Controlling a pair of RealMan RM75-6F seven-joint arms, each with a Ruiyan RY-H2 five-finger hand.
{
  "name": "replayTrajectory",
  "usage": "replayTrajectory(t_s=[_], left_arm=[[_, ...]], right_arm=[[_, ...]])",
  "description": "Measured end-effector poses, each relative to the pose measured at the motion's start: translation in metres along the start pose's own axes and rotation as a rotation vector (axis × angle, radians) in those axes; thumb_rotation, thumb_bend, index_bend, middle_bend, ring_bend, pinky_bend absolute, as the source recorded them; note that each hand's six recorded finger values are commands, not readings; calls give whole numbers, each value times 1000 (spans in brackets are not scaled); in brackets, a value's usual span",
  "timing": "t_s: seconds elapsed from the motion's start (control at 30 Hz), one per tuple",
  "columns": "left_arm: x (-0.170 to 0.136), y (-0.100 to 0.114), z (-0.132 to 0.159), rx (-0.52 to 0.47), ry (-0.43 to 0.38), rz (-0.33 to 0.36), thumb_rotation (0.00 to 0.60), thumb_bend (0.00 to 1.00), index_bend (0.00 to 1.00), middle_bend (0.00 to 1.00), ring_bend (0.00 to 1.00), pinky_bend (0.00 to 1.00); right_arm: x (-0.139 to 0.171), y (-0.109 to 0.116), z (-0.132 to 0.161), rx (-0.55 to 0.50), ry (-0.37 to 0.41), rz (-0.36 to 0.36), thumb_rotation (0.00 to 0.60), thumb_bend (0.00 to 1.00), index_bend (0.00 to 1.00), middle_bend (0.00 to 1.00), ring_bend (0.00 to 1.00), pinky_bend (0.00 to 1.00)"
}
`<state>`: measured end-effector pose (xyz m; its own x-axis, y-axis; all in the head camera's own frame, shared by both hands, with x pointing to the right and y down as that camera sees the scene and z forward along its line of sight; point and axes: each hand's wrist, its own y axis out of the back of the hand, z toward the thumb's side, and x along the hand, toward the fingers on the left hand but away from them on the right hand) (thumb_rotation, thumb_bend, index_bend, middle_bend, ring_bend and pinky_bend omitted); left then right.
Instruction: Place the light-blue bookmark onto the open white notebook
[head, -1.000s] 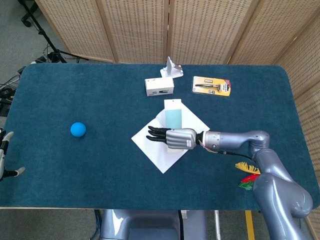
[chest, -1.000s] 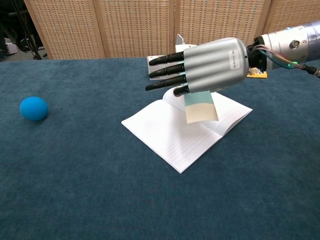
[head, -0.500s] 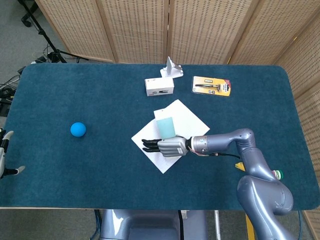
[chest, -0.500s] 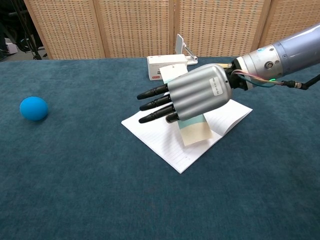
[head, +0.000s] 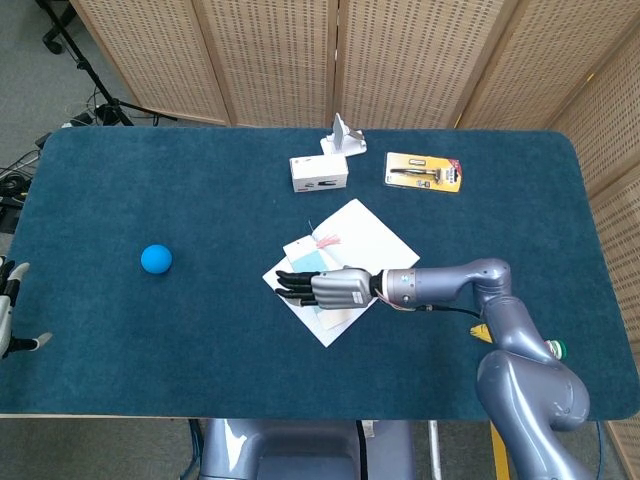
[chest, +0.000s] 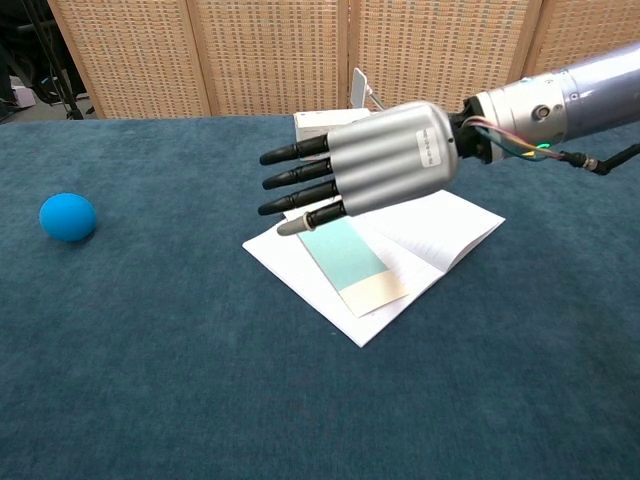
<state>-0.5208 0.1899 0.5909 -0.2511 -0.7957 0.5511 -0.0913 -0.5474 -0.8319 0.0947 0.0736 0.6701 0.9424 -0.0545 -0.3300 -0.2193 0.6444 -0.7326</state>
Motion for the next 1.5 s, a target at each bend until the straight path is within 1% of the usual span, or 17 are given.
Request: replayTrajectory(t_s=[0.1, 0.17, 0.2, 0.23, 0.27, 0.33, 0.4, 0.47, 0.6, 0.67, 0.73, 0.77, 0.87, 0.97, 1.07, 1.3, 1.5], left_arm=[[-3, 3, 1, -9, -12, 3, 600, 0, 0, 0, 0, 0], [-5, 3, 1, -13, -20, 1, 600, 0, 0, 0, 0, 0], [-6, 3, 1, -15, -24, 1, 600, 0, 0, 0, 0, 0], [-7, 4, 2, -17, -29, 0, 600, 0, 0, 0, 0, 0], [-7, 4, 1, -19, -32, 0, 600, 0, 0, 0, 0, 0], [-9, 4, 1, -22, -38, 0, 600, 0, 0, 0, 0, 0], [-10, 5, 2, -23, -45, 0, 600, 0, 0, 0, 0, 0], [-12, 5, 3, -24, -52, 1, 600, 0, 0, 0, 0, 0], [-15, 5, 5, -25, -63, 0, 600, 0, 0, 0, 0, 0], [-16, 5, 5, -25, -67, 2, 600, 0, 0, 0, 0, 0], [-18, 5, 6, -27, -70, 3, 600, 0, 0, 0, 0, 0], [-18, 5, 6, -27, -71, 3, 600, 0, 0, 0, 0, 0], [-19, 5, 7, -24, -74, 3, 600, 0, 0, 0, 0, 0], [-20, 5, 7, -24, -75, 3, 600, 0, 0, 0, 0, 0], [-20, 6, 6, -26, -74, 5, 600, 0, 0, 0, 0, 0], [-19, 6, 5, -23, -71, -1, 600, 0, 0, 0, 0, 0], [-18, 6, 3, -27, -66, 1, 600, 0, 0, 0, 0, 0]], right_arm=[[11, 8, -11, -76, -93, -34, 600, 443, 0, 0, 0, 0], [20, 11, -16, -167, -166, -48, 600, 684, 14, 0, 0, 33], [23, 12, -17, -217, -198, -51, 600, 766, 29, 2, 0, 58], [26, 13, -17, -270, -229, -55, 600, 877, 57, 11, 0, 98], [31, 15, -17, -341, -271, -60, 600, 953, 89, 31, 0, 133], [37, 17, -16, -445, -333, -67, 600, 1000, 137, 84, 11, 164], [44, 21, -15, -563, -407, -72, 600, 1000, 194, 142, 52, 190], [50, 24, -13, -686, -481, -71, 600, 1000, 257, 198, 116, 228], [60, 27, -5, -904, -587, -40, 600, 1000, 298, 234, 157, 241], [62, 29, 2, -1021, -624, -7, 600, 1000, 301, 237, 161, 241], [63, 31, 11, -1120, -641, 33, 600, 1000, 301, 237, 161, 241], [63, 33, 17, -1182, -647, 65, 600, 1000, 301, 236, 161, 241], [61, 37, 36, -1299, -636, 159, 600, 1000, 301, 238, 162, 241], [61, 37, 50, -1337, -620, 242, 600, 1000, 301, 241, 165, 241], [57, 38, 63, -1356, -606, 280, 600, 1000, 301, 242, 165, 241], [37, 40, 80, -1368, -597, 271, 600, 1000, 301, 243, 166, 248], [31, 37, 93, -1356, -579, 287, 600, 1000, 302, 243, 166, 248]])
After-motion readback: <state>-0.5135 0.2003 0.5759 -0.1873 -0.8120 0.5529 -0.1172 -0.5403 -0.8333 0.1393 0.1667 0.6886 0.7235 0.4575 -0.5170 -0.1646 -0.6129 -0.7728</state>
